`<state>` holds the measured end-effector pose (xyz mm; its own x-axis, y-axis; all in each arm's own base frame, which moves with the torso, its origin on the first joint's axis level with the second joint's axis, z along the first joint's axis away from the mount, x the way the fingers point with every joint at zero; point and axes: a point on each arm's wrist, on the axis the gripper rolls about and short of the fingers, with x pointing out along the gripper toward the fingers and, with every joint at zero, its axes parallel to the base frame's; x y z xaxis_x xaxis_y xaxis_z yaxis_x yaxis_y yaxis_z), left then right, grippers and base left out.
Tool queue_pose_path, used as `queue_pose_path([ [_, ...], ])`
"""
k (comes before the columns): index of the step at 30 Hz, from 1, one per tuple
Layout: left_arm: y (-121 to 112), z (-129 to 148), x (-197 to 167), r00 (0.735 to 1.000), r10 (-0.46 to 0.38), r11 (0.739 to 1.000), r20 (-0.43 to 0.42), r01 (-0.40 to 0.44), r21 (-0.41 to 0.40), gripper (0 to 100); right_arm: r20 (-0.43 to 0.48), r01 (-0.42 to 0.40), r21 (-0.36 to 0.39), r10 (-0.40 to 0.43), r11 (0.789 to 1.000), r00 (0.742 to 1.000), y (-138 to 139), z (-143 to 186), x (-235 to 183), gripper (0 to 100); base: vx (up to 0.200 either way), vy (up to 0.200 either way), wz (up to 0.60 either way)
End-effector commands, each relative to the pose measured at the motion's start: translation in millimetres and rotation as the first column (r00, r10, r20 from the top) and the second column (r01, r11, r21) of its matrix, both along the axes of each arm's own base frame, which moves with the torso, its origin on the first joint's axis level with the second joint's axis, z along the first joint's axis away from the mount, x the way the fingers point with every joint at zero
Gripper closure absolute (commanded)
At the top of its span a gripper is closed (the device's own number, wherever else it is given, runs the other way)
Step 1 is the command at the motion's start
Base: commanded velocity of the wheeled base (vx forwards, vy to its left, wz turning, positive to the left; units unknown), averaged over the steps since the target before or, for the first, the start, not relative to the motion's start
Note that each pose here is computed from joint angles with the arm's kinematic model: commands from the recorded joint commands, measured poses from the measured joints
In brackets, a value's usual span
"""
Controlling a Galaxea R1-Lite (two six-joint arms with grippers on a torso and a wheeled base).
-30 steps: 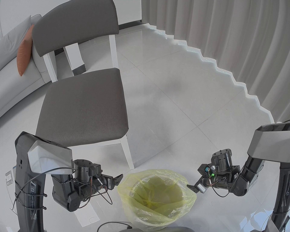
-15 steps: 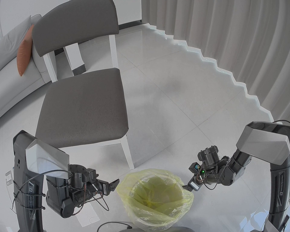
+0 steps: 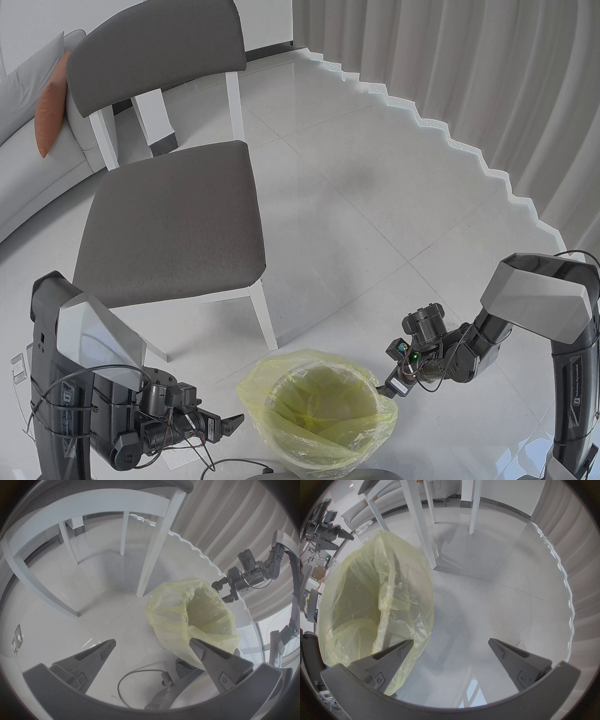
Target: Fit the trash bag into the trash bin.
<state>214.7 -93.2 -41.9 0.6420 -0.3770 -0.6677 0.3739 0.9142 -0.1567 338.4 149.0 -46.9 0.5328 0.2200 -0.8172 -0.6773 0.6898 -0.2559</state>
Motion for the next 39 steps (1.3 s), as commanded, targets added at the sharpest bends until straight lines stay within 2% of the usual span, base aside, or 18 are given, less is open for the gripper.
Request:
queue_pose_path([
  [1, -3.5, -11.0, 6.8, 1.000, -0.001, 1.000, 0.004, 0.001, 0.010, 0, 0.024, -0.002, 0.009, 0.002, 1.000, 1.000, -2.1, 17.9, -7.7, 0, 0.000, 0.000, 0.00],
  [11, -8.6, -45.7, 48.2, 0.996, 0.009, 0.998, 0.091, -0.015, 0.061, 0, 0.095, 0.007, 0.034, -0.010, 0.999, 0.995, -14.2, 64.2, -29.3, 0, 0.000, 0.000, 0.00],
  [16, -15.5, -45.5, 63.8, 0.993, -0.006, 0.998, 0.119, -0.003, 0.068, 0, 0.143, 0.009, 0.057, -0.017, 0.998, 0.990, -17.6, 85.2, -34.4, 0, 0.000, 0.000, 0.00],
  [18, -22.3, -44.0, 70.9, 0.991, -0.037, 0.996, 0.126, 0.026, 0.091, 0, 0.165, 0.008, 0.067, -0.019, 0.998, 0.986, -18.6, 93.7, -36.7, 0, 0.000, 0.000, 0.00],
  [22, -34.9, -41.9, 83.2, 0.989, -0.078, 0.990, 0.122, 0.062, 0.131, 0, 0.199, 0.000, 0.082, -0.016, 0.997, 0.980, -19.4, 108.0, -41.2, 0, 0.000, 0.000, 0.00],
  [30, -59.9, -37.3, 103.3, 0.988, -0.120, 0.984, 0.093, 0.105, 0.145, 0, 0.241, -0.003, 0.101, -0.022, 0.995, 0.970, -22.6, 125.8, -47.2, 0, 0.000, 0.000, 0.00],
  [38, -49.1, -33.0, 103.1, 0.992, -0.088, 0.987, 0.088, 0.075, 0.144, 0, 0.240, 0.031, 0.101, -0.055, 0.994, 0.969, -31.9, 124.9, -41.8, 0, 0.000, 0.000, 0.00],
  [39, -38.0, -28.0, 101.4, 0.994, -0.062, 0.989, 0.090, 0.048, 0.142, 0, 0.242, 0.047, 0.100, -0.070, 0.994, 0.968, -36.8, 125.2, -39.6, 0, 0.000, 0.000, 0.00],
])
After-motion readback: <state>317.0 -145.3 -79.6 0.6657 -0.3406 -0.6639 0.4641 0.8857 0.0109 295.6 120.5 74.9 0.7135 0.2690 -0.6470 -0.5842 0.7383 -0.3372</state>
